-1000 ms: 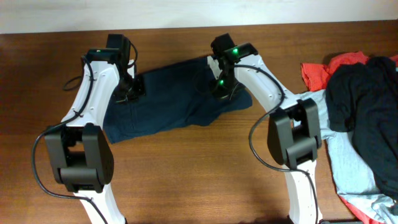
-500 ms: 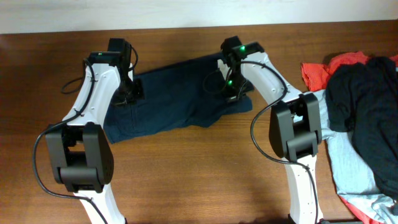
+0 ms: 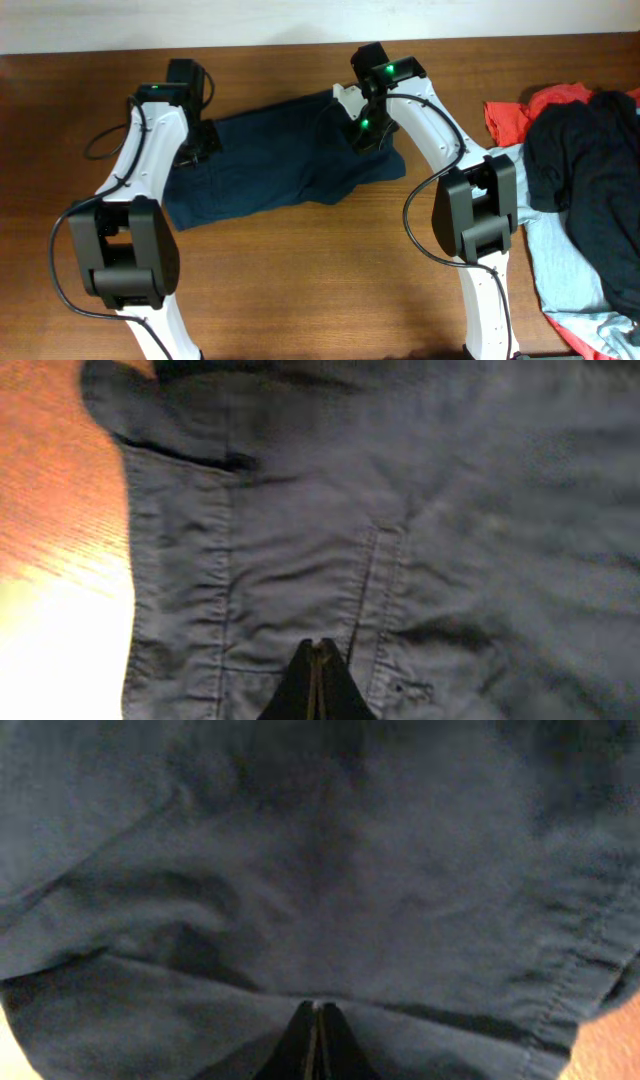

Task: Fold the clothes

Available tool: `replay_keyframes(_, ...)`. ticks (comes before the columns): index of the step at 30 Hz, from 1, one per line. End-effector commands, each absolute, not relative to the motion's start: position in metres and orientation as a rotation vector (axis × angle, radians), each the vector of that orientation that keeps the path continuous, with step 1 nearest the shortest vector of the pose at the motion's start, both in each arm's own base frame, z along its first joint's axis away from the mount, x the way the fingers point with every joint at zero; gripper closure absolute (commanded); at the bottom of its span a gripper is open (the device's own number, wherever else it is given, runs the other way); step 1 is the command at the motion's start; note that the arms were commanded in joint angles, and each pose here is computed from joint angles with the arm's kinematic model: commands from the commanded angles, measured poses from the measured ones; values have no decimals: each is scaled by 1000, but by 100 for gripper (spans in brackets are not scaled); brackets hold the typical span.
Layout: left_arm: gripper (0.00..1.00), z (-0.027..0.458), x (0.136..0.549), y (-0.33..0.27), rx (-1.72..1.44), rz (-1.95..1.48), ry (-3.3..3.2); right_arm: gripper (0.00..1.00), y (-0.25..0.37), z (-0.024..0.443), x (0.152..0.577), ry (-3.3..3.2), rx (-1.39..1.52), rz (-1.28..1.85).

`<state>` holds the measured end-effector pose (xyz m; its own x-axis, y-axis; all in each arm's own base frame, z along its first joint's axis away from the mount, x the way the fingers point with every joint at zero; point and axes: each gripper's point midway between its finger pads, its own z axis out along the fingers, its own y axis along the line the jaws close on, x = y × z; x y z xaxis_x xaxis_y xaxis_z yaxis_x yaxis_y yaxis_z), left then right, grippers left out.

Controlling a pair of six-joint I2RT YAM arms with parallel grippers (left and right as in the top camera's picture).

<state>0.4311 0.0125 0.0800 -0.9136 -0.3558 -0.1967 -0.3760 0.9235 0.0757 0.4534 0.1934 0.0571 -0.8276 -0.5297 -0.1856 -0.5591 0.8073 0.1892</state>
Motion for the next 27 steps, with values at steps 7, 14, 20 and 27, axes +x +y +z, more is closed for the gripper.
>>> replay_keyframes(7,99,70,431,44,-800,-19,2880,96,182,-9,427,2966,-976,326)
replay_keyframes(14,98,70,427,63,-822,-9,2878,96,139,-46,395,3174,-819,181)
replay_keyframes(20,98,70,426,67,-837,-8,2877,96,114,-42,357,3415,-554,161)
replay_keyframes(27,100,70,424,57,-748,-71,2920,96,112,-31,354,3432,-527,156)
